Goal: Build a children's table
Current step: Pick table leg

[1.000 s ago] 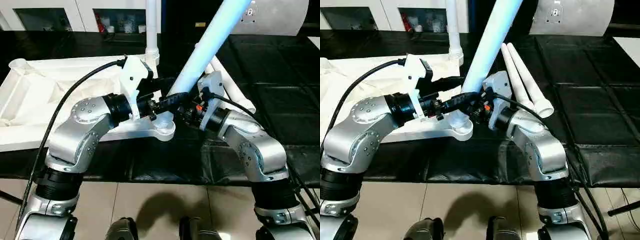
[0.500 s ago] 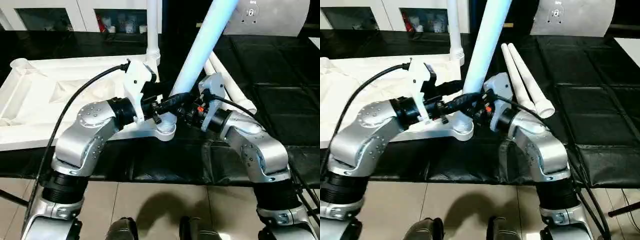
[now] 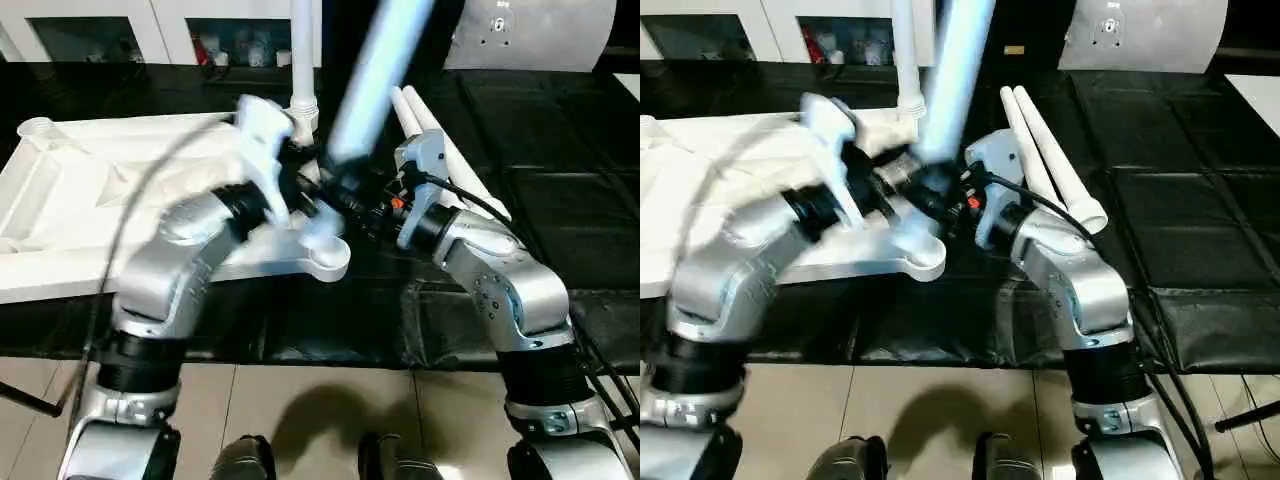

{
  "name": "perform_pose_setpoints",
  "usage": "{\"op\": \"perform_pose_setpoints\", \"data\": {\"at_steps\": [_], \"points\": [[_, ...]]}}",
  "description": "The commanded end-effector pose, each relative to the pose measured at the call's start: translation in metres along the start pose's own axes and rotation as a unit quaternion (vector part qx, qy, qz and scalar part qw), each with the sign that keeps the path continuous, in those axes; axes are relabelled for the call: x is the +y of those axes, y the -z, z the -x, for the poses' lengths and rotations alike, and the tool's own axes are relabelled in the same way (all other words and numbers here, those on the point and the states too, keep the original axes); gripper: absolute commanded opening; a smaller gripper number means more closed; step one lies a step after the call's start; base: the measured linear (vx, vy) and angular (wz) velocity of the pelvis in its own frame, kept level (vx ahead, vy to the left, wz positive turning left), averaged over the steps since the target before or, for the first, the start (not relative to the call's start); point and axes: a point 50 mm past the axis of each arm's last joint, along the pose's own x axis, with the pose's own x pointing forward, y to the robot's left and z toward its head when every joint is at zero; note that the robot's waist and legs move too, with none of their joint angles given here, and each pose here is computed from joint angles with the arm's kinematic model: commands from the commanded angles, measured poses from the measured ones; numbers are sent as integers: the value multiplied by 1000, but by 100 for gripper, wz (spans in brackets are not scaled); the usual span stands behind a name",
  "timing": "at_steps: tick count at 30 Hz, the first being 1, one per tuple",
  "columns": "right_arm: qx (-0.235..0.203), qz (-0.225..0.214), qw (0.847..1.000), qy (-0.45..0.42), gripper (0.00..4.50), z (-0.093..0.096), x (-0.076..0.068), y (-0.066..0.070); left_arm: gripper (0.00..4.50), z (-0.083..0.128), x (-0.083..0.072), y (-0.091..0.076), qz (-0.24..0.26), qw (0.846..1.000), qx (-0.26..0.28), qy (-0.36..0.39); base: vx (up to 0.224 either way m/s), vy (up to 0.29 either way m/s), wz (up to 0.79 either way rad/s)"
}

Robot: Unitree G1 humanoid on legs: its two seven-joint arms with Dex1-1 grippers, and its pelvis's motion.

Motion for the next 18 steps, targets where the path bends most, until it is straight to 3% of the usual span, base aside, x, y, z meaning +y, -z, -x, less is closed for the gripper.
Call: {"op": "perform_pose_setpoints", "data": {"at_steps": [1, 8, 10, 12, 13, 18], "points": [[-13, 11, 1000, -13, 320, -2, 2, -7, 188, 0, 3, -6, -8, 1000, -9, -12, 0, 0, 0], [-20, 10, 1000, -9, 386, 2, -4, -10, 188, -1, 13, -7, 19, 998, -28, -44, 0, 0, 0], [-29, -8, 1000, 7, 397, 7, -12, -14, 188, 0, 16, -9, 44, 998, -38, -37, 0, 0, 0], [-28, -36, 999, 11, 430, 12, -17, -15, 188, 2, 17, -11, 75, 995, -53, -24, 0, 0, 0], [-25, -57, 998, 3, 430, 15, -19, -16, 188, 3, 18, -14, 117, 991, -71, -10, 0, 0, 0], [-35, -141, 989, -5, 447, 25, -29, -18, 188, 7, 14, -19, 209, 971, -106, 55, 0, 0, 0]]}}
